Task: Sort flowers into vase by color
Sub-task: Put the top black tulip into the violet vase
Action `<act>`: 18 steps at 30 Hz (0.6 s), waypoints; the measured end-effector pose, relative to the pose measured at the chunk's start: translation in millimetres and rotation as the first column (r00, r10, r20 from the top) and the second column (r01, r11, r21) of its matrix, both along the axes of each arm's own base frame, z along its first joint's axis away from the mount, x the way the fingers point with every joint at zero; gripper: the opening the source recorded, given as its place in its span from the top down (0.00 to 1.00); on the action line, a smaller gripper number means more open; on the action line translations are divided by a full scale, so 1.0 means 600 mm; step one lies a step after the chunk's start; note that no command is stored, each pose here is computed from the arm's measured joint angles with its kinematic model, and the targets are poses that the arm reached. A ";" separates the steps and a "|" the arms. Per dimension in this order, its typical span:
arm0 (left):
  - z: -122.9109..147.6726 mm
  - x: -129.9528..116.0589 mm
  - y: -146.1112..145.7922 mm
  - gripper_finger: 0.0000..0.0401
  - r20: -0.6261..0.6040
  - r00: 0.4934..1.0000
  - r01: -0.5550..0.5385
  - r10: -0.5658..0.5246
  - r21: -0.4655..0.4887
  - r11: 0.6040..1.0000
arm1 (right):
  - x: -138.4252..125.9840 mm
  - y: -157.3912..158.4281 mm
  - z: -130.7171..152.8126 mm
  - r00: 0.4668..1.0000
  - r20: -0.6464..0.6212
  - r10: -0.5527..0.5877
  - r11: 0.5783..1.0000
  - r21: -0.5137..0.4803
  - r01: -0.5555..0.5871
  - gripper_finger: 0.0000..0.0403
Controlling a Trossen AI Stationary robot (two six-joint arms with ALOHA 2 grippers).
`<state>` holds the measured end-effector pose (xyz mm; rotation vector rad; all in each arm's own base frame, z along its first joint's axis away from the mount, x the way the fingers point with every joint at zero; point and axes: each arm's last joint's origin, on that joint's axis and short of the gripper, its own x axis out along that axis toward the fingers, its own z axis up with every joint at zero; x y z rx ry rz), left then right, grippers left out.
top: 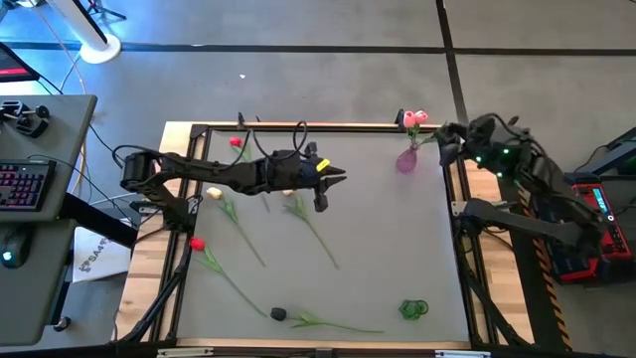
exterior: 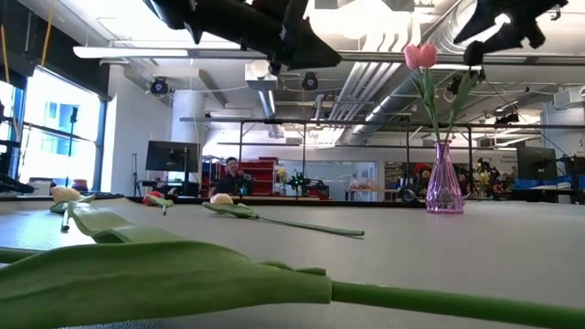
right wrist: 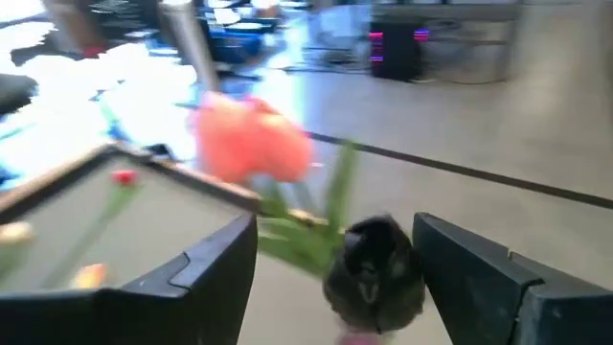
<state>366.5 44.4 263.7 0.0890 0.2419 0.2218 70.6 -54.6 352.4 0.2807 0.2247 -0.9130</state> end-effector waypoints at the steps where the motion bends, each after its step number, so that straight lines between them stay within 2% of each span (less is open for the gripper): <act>1: 0.000 0.000 -0.002 0.87 -0.002 1.000 0.002 -0.002 0.000 1.000 | 0.000 0.003 0.004 0.999 0.016 0.049 0.999 0.009 -0.049 0.33; 5: -0.001 0.001 -0.009 0.87 -0.007 1.000 0.014 -0.014 0.001 1.000 | 0.008 0.010 0.009 0.966 0.106 0.237 0.968 0.055 -0.244 0.33; 11: -0.009 -0.001 -0.013 0.87 -0.061 0.998 0.029 -0.027 0.019 0.999 | 0.016 0.013 0.001 0.927 0.156 0.341 0.925 0.120 -0.361 0.33; 14: -0.009 -0.001 -0.013 0.87 -0.061 0.998 0.027 -0.026 0.016 1.000 | 0.019 0.014 0.009 0.909 0.172 0.380 0.916 0.068 -0.396 0.33; 18: -0.009 -0.001 -0.014 0.87 -0.061 0.998 0.027 -0.027 0.014 1.000 | 0.022 0.019 0.033 0.865 0.205 0.458 0.889 -0.105 -0.446 0.33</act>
